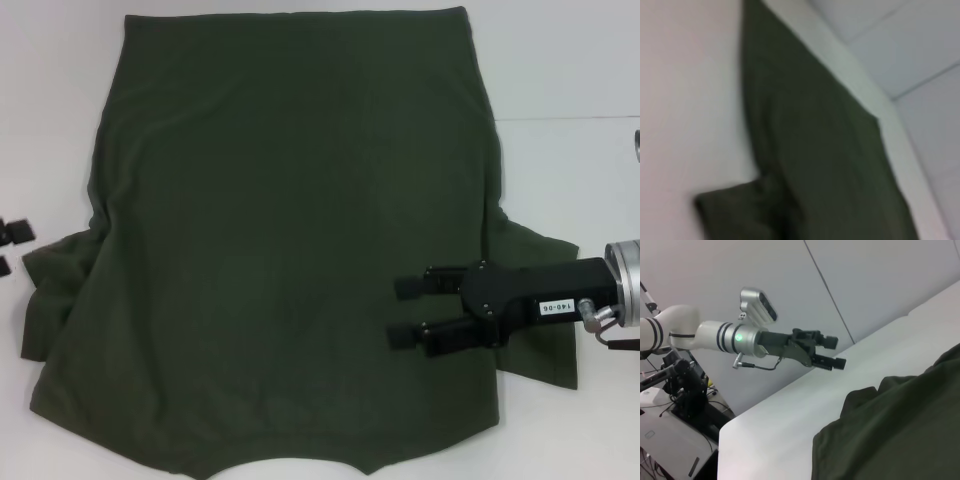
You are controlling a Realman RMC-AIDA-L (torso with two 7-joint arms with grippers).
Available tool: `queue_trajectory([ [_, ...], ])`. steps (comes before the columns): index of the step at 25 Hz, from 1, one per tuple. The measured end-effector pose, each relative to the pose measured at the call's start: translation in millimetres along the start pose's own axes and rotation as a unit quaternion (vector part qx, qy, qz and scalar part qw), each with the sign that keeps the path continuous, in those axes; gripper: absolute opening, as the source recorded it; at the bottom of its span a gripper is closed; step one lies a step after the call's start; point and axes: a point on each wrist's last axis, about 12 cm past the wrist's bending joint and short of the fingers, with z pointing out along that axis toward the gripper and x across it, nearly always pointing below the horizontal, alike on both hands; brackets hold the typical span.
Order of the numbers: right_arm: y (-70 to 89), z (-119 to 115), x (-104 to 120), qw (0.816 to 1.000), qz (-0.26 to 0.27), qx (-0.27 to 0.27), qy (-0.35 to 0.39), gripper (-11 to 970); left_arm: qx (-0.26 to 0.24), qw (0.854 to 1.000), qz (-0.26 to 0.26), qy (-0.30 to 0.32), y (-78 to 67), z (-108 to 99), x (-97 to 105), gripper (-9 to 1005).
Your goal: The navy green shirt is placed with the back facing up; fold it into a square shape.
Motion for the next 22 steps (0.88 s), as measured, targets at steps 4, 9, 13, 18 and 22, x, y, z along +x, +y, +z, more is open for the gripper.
queue_trajectory([
  [4, -0.4, 0, 1, 1.0, -0.001, 0.001, 0.007, 942, -0.027, 1.0, -0.007, 0.003, 7.8, 3, 4, 874],
  [9, -0.8, 0, 2, 1.0, -0.001, 0.003, 0.009, 942, -0.061, 0.998, -0.004, 0.011, 14.9, 10, 7, 868],
  [13, -1.3, 0, 2, 1.0, -0.001, 0.005, 0.009, 942, -0.072, 0.997, -0.005, 0.011, 17.7, 15, 9, 864],
  [18, -1.7, -1, 2, 1.0, 0.0, 0.007, 0.009, 942, -0.079, 0.997, 0.0, 0.024, 18.1, 24, 13, 858],
  [22, -1.8, -1, 1, 1.0, -0.001, 0.007, 0.009, 942, -0.084, 0.996, 0.004, 0.034, 18.0, 31, 18, 853],
])
